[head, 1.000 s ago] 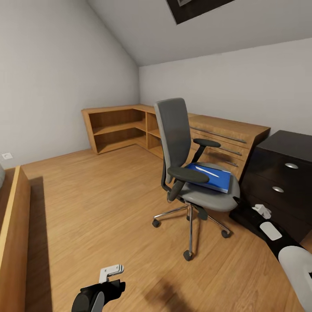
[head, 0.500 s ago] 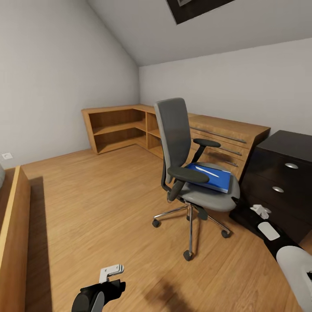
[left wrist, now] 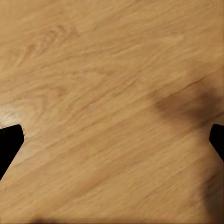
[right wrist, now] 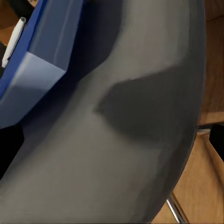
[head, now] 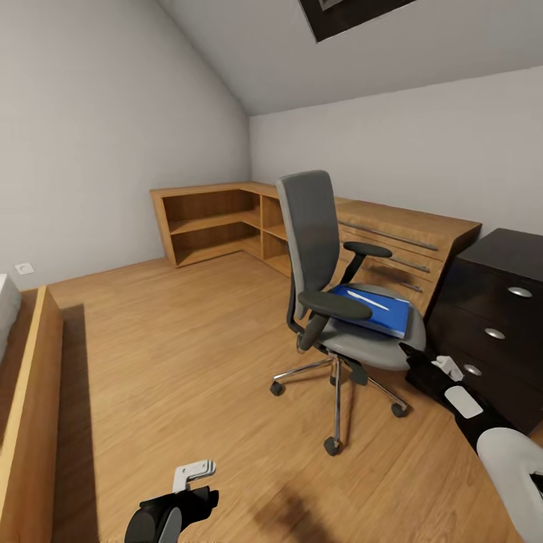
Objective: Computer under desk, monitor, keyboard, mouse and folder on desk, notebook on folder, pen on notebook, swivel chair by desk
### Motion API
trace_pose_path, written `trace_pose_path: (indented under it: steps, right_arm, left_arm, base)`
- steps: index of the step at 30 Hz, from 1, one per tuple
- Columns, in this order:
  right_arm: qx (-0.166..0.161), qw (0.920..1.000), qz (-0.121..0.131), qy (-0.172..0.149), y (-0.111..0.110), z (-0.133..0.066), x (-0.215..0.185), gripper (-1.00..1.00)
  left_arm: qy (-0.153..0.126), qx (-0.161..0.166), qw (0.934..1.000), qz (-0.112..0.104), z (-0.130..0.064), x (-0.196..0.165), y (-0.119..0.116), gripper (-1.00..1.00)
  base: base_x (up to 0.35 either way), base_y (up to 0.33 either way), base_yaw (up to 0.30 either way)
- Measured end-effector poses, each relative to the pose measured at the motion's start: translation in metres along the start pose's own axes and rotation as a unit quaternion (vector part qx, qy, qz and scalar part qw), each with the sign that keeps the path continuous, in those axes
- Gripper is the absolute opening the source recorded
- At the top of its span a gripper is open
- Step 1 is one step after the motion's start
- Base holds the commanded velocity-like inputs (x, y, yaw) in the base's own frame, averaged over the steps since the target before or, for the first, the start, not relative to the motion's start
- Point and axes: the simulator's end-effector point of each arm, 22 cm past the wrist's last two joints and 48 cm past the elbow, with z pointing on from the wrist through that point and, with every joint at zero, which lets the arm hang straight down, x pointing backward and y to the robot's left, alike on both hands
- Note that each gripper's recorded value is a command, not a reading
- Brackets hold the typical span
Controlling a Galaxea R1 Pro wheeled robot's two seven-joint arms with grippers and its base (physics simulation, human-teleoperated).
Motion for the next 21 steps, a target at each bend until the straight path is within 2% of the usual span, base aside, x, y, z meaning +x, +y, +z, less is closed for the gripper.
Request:
trace_pose_path:
  steps: [21]
  right_arm:
    - [0.002,1.0000,0.002,0.001,-0.0034,0.0019,0.0024,1.00]
  left_arm:
    - [0.005,-0.001,1.0000,0.000,0.0023,0.0038,-0.0004,1.00]
  base:
    - [0.000,0.000,0.184]
